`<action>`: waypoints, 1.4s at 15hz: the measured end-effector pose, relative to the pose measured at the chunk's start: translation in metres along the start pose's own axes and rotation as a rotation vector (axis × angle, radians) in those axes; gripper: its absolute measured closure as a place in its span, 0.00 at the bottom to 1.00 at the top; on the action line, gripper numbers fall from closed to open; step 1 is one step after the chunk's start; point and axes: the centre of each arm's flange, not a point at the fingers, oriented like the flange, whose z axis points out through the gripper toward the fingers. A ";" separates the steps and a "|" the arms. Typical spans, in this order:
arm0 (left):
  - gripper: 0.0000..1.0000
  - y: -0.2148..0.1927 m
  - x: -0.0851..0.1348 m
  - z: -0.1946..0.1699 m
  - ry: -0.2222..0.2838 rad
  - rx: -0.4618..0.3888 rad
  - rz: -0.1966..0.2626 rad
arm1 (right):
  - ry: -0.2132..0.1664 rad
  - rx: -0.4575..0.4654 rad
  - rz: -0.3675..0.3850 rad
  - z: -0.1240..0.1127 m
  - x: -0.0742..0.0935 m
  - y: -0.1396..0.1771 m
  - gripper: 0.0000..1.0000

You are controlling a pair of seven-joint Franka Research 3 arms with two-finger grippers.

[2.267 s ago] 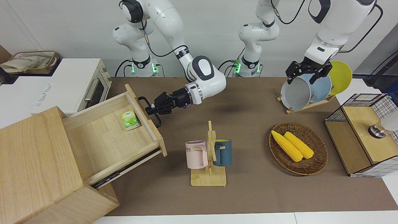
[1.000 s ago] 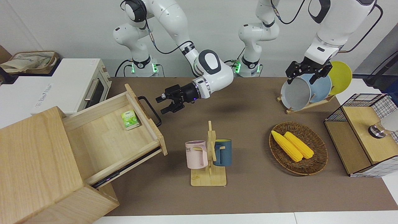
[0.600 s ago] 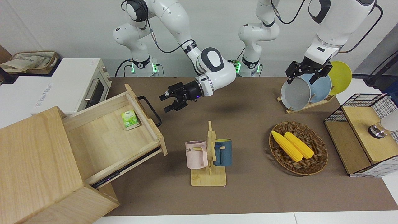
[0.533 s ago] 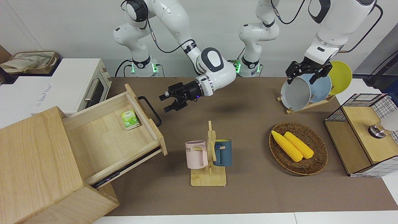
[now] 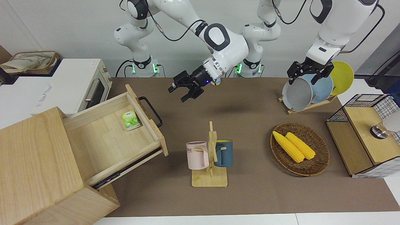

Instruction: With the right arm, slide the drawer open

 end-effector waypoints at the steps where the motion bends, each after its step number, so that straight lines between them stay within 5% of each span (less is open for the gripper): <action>1: 0.00 0.000 0.000 0.000 0.000 0.000 0.000 | -0.005 0.024 0.010 -0.002 0.000 0.006 0.02; 10: 0.00 0.000 0.000 0.000 0.000 0.000 0.000 | -0.087 0.408 0.091 0.017 -0.006 0.124 0.02; 21: 0.00 0.000 0.000 0.000 0.000 0.000 0.000 | -0.189 0.793 0.213 0.099 -0.023 0.247 0.02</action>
